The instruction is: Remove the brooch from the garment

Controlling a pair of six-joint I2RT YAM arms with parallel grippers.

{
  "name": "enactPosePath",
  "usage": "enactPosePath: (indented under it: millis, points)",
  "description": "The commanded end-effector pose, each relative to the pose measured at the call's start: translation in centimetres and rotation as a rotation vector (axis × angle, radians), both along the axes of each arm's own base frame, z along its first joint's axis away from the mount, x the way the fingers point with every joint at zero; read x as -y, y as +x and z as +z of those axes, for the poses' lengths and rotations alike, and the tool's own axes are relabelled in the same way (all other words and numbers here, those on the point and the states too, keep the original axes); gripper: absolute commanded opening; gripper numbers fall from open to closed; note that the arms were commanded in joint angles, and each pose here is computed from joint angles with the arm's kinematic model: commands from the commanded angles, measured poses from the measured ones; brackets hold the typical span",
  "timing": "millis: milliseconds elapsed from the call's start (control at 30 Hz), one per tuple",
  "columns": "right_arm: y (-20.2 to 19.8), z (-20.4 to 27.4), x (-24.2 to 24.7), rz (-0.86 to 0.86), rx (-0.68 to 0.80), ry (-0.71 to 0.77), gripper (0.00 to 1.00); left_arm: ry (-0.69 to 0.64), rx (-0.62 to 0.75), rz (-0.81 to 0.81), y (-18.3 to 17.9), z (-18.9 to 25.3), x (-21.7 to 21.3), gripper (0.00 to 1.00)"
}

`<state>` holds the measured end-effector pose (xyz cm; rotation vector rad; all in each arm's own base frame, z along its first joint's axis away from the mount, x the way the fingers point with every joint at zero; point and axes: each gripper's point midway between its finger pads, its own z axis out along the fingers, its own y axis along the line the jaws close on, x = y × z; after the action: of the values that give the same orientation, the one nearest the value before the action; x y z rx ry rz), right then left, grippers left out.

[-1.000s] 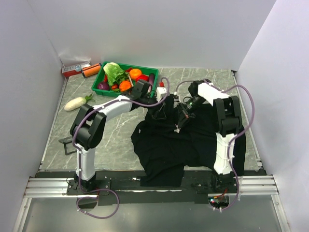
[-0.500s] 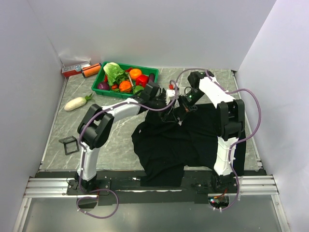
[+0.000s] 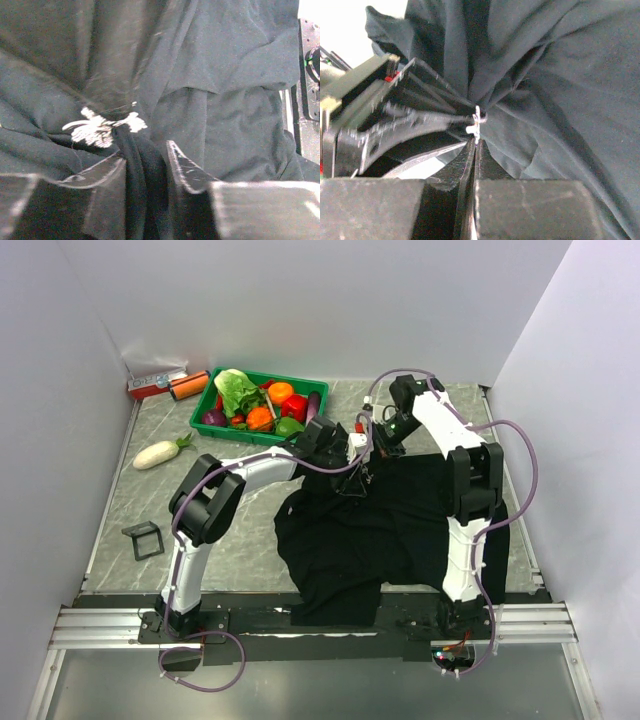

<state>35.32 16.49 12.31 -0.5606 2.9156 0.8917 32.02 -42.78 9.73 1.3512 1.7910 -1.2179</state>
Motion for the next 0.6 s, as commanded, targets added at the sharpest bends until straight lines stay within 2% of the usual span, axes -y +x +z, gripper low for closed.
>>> enactPosePath:
  millis: [0, 167, 200, 433, 567]
  points:
    - [2.0, 1.0, -0.3, -0.034, 0.056, 0.028, 0.00, -0.057, 0.021, -0.056, -0.6, 2.4, 0.9, 0.29]
    - [2.2, 0.7, -0.1, -0.041, 0.062, 0.008, 0.00, -0.057, 0.061, -0.070, -0.5, 3.0, 0.8, 0.10]
    - [2.2, 0.7, -0.2, -0.043, 0.062, 0.010, 0.00, -0.052, 0.069, -0.071, -0.5, 3.0, 0.8, 0.08]
    - [2.1, 0.9, -0.5, -0.023, 0.065, 0.035, 0.00, 0.005, 0.094, -0.044, 0.1, 2.3, 0.0, 0.10]
    - [1.4, 0.7, -0.6, -0.004, 0.051, 0.042, 0.00, 0.030, 0.140, 0.027, 2.0, 2.3, -0.6, 0.11]
